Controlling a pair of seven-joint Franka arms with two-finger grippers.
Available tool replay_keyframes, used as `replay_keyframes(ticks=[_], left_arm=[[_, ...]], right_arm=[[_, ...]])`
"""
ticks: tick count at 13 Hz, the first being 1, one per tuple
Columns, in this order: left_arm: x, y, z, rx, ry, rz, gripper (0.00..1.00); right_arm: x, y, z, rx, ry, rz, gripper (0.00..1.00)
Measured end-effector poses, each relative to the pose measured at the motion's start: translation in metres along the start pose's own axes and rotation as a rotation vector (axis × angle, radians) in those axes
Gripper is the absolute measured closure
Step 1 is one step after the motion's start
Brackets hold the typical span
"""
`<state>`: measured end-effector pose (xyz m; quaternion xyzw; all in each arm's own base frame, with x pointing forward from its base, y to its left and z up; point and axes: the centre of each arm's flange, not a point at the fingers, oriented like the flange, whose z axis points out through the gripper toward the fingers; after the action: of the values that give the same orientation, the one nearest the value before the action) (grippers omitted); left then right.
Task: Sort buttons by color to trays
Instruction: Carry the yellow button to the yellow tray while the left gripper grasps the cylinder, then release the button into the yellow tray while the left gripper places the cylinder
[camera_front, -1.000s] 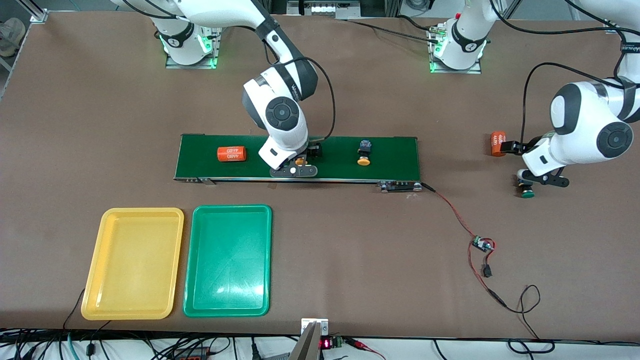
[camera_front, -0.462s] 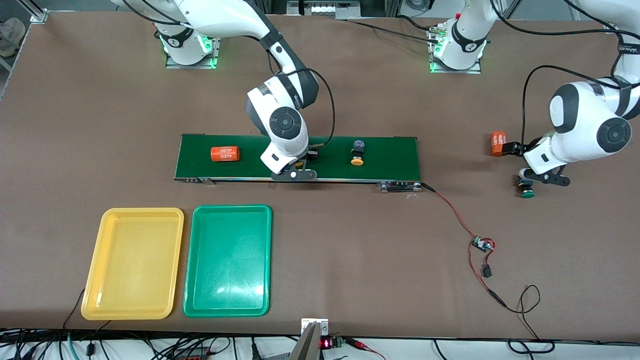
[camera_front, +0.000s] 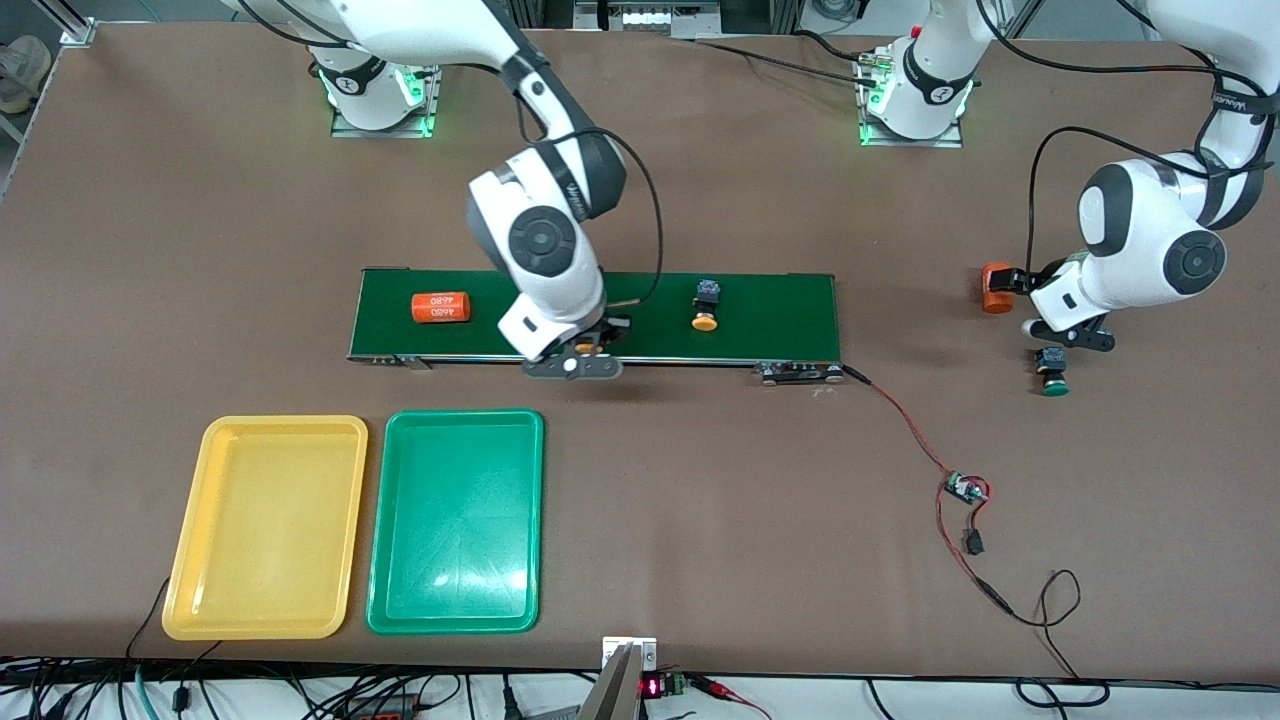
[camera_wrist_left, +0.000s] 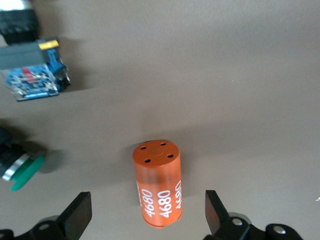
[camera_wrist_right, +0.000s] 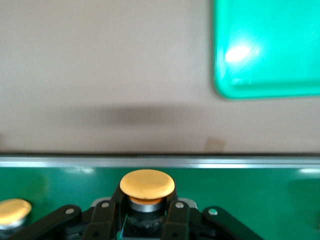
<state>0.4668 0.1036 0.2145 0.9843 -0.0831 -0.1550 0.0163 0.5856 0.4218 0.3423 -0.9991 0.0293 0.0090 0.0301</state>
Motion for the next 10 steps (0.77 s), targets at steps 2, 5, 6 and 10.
replay_keyframes(ticks=[2, 5, 6, 10], left_arm=[[-0.006, 0.004, 0.022, 0.012, 0.043, 0.002, 0.00], [-0.016, 0.009, 0.046, 0.005, 0.028, 0.004, 0.08], [-0.016, 0.010, 0.049, 0.003, 0.022, 0.013, 0.21], [-0.012, 0.015, 0.046, 0.007, 0.028, 0.108, 0.50]], right_arm=[[0.051, 0.059, -0.045, 0.013, 0.036, 0.093, 0.67], [0.124, 0.195, -0.033, -0.081, 0.073, 0.060, 0.67], [0.142, 0.232, -0.018, -0.121, 0.086, 0.027, 0.67], [0.179, 0.305, 0.039, -0.237, 0.166, -0.104, 0.67]])
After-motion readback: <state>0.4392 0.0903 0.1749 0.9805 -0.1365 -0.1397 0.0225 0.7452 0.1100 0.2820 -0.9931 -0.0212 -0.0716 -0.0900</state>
